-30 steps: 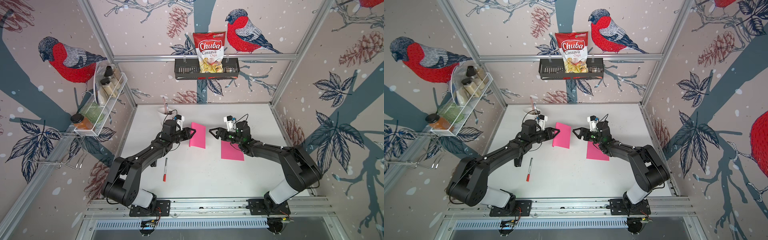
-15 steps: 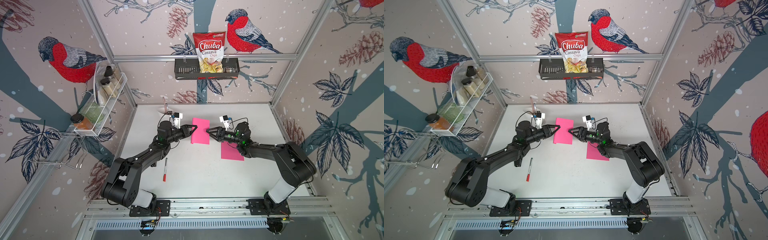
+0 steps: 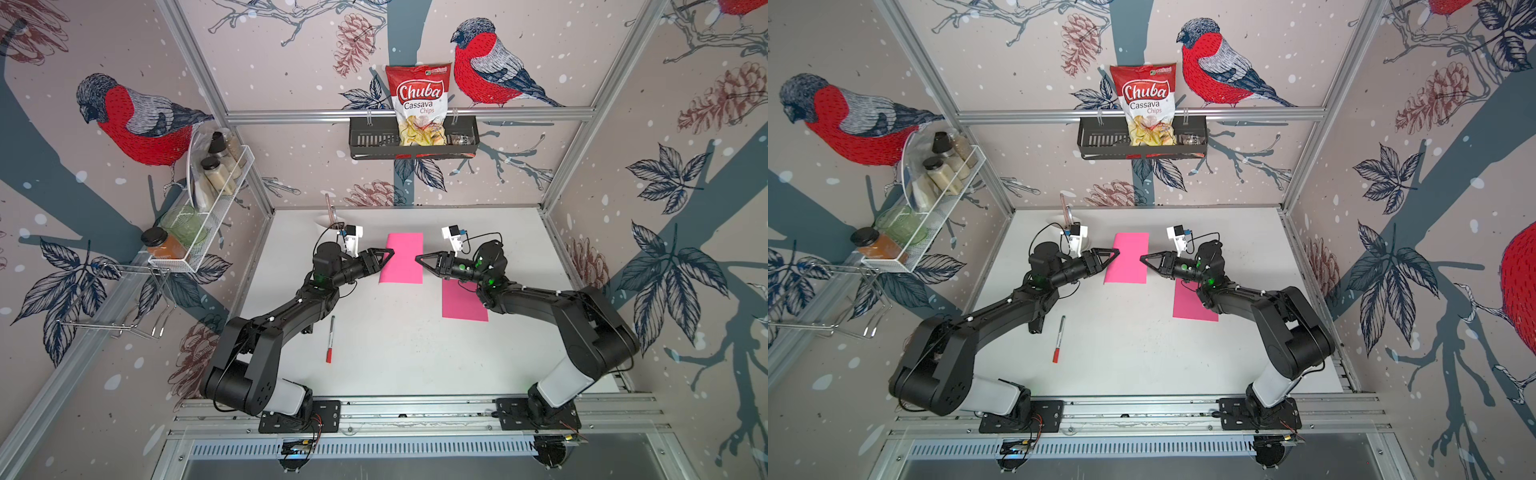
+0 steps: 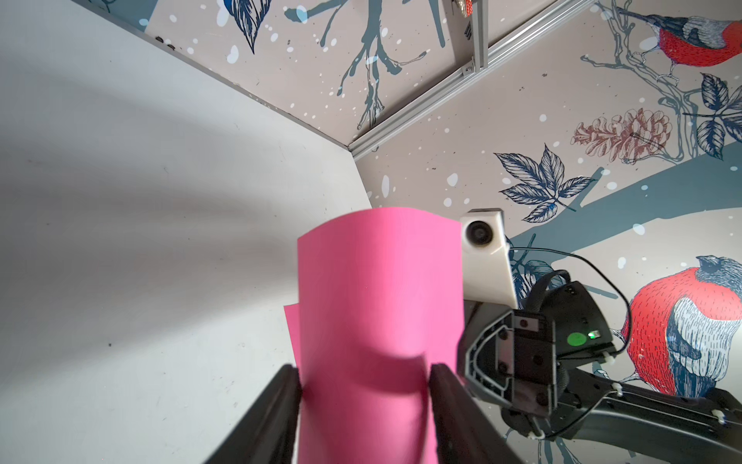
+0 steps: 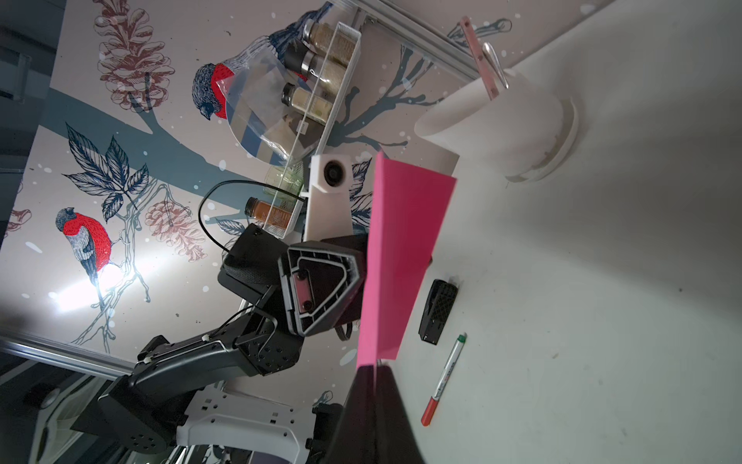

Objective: Fold the square paper along the opposite sides
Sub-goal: Pick up the paper from the center of the board.

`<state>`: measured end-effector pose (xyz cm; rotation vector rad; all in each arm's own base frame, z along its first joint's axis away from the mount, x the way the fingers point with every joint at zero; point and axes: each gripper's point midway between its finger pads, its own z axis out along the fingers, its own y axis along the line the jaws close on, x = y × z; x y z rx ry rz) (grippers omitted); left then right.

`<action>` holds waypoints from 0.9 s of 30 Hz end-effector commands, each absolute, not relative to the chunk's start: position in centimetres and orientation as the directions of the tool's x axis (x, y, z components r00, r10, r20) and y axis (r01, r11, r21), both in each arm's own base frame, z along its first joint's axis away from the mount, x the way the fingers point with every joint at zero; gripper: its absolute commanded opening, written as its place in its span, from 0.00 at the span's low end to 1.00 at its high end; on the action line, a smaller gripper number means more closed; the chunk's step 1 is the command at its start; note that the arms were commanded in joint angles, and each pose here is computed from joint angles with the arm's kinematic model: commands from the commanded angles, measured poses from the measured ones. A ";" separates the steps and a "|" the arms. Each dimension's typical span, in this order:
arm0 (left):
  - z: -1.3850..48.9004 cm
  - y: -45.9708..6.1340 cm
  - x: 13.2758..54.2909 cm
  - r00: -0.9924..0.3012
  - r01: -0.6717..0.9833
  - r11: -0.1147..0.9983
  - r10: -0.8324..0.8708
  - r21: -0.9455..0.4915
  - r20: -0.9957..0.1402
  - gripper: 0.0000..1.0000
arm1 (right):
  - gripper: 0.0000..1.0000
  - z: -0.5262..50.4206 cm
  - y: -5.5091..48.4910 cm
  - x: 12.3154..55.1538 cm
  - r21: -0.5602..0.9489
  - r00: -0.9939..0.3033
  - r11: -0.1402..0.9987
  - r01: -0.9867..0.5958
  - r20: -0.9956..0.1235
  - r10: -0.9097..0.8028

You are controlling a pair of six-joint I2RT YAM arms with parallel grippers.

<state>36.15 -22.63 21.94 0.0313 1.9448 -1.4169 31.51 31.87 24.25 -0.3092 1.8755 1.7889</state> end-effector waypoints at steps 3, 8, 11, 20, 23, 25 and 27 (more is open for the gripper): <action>24.8 -22.7 34.9 -0.738 0.500 0.306 -0.340 -0.810 -0.584 0.79 | 0.00 26.2 31.6 32.1 0.739 -0.744 0.226 -0.635 -0.664 0.080; 26.1 -22.5 33.3 -0.759 0.524 0.246 -0.300 -0.815 -0.578 0.91 | 0.00 27.9 31.8 31.3 0.685 -0.701 0.216 -0.696 -0.713 0.003; 26.5 -22.1 32.6 -0.777 0.523 0.196 -0.290 -0.829 -0.559 0.95 | 0.00 29.4 31.9 30.6 0.651 -0.667 0.197 -0.733 -0.744 -0.021; 26.8 -21.9 32.1 -0.796 0.524 0.087 -0.305 -0.847 -0.523 0.97 | 0.00 32.6 32.8 28.3 0.609 -0.615 0.113 -0.785 -0.787 -0.035; 28.0 -21.9 31.4 -0.794 0.542 0.027 -0.310 -0.840 -0.522 0.97 | 0.00 32.4 33.1 28.1 0.614 -0.620 0.104 -0.783 -0.783 -0.046; 28.4 -21.8 31.0 -0.791 0.552 0.006 -0.312 -0.834 -0.526 0.96 | 0.00 32.1 33.0 28.3 0.618 -0.626 0.113 -0.778 -0.778 -0.050; 28.8 -21.8 30.7 -0.788 0.560 -0.006 -0.312 -0.829 -0.531 0.93 | 0.00 31.2 32.7 29.0 0.624 -0.637 0.148 -0.767 -0.769 -0.058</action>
